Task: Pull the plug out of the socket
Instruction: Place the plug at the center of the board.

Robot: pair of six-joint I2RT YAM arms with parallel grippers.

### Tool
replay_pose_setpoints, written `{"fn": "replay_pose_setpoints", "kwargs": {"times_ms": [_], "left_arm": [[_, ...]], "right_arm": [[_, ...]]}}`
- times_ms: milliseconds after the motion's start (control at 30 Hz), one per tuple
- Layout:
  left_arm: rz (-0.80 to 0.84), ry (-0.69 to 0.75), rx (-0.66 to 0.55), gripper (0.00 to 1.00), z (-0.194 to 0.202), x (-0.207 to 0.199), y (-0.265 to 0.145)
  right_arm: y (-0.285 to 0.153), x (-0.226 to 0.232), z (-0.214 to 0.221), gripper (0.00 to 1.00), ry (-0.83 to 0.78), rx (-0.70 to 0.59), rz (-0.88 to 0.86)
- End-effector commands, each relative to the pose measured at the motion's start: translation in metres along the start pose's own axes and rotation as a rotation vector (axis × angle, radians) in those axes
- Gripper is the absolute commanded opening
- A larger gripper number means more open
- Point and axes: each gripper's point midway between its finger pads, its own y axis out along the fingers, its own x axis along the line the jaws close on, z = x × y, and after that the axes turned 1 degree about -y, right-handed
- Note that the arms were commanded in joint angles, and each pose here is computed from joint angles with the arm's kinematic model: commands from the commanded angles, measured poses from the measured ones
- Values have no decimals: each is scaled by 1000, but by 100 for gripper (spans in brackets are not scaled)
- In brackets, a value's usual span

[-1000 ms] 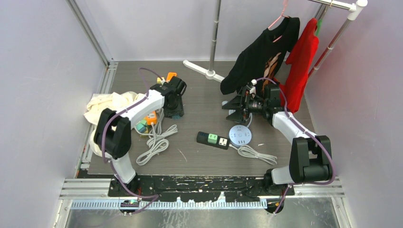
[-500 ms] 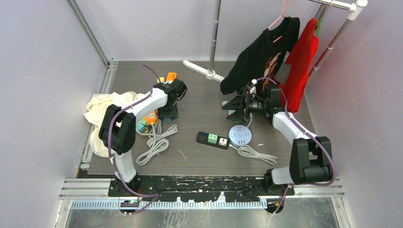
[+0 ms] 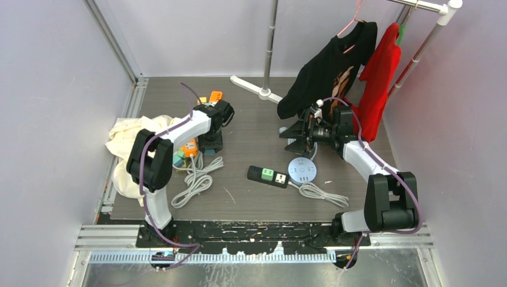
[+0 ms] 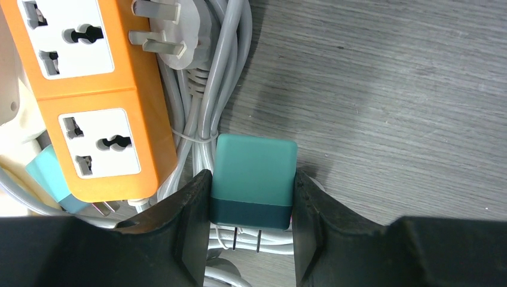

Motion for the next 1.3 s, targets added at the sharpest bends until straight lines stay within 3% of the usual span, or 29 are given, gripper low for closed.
{"fn": "replay_pose_setpoints", "kwargs": {"times_ms": [0,600,1267], "left_arm": [[39,-62,-27,18,-12,-2,-5],[87,-78,13,27,-4,-3,-1],[188,6,-29,52,-7,-6,-19]], "right_arm": [[-2,11,-1,100,-70,-11,-19],[-3,12,1,100,-77,-8,-21],[-4,12,3,100,-104,-2,-18]]}}
